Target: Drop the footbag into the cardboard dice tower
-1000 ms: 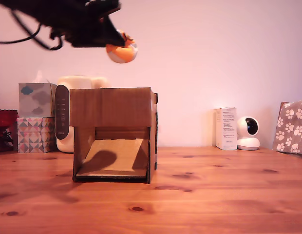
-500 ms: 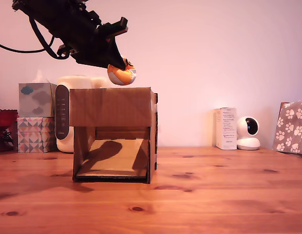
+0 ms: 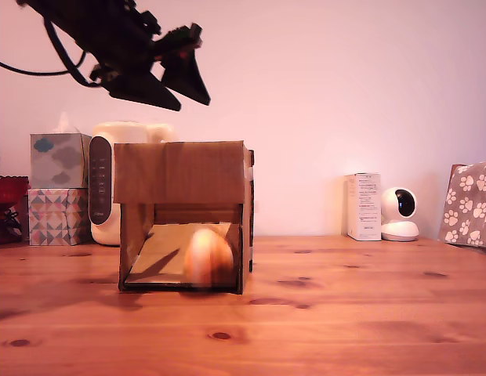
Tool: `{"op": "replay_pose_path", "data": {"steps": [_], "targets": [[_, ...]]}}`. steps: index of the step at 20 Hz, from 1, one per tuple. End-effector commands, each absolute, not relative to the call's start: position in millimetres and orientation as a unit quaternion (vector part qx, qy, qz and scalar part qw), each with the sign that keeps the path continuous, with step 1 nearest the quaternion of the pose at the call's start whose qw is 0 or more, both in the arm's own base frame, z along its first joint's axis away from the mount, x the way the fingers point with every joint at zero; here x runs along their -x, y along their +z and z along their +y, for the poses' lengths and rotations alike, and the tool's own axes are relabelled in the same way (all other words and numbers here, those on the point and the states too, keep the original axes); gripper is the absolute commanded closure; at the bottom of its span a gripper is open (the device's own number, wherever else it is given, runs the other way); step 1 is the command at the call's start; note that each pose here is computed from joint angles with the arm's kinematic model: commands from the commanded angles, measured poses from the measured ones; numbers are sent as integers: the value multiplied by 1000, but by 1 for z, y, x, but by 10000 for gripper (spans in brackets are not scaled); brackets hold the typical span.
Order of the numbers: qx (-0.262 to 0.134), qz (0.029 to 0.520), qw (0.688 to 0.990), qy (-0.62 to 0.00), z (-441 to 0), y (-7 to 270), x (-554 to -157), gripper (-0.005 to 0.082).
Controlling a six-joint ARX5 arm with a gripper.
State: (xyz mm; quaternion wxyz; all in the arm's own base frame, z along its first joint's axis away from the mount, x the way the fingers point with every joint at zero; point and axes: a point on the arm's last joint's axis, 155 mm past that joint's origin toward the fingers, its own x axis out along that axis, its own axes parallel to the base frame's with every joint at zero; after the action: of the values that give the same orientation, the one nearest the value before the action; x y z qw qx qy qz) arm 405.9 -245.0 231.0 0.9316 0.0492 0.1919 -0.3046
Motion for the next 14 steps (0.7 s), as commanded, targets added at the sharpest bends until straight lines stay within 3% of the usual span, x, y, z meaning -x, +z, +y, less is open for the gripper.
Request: {"op": "replay_pose_path", "data": {"steps": [1, 2, 3, 6, 14], "targets": [[-49, 181, 933, -309, -241, 251, -393, 621], [-50, 191, 929, -312, -238, 252, -386, 748], [-51, 203, 926, -315, -236, 250, -378, 793], [-53, 235, 914, -327, -232, 241, -360, 789], [-39, 213, 910, -354, -221, 211, -317, 789]]}}
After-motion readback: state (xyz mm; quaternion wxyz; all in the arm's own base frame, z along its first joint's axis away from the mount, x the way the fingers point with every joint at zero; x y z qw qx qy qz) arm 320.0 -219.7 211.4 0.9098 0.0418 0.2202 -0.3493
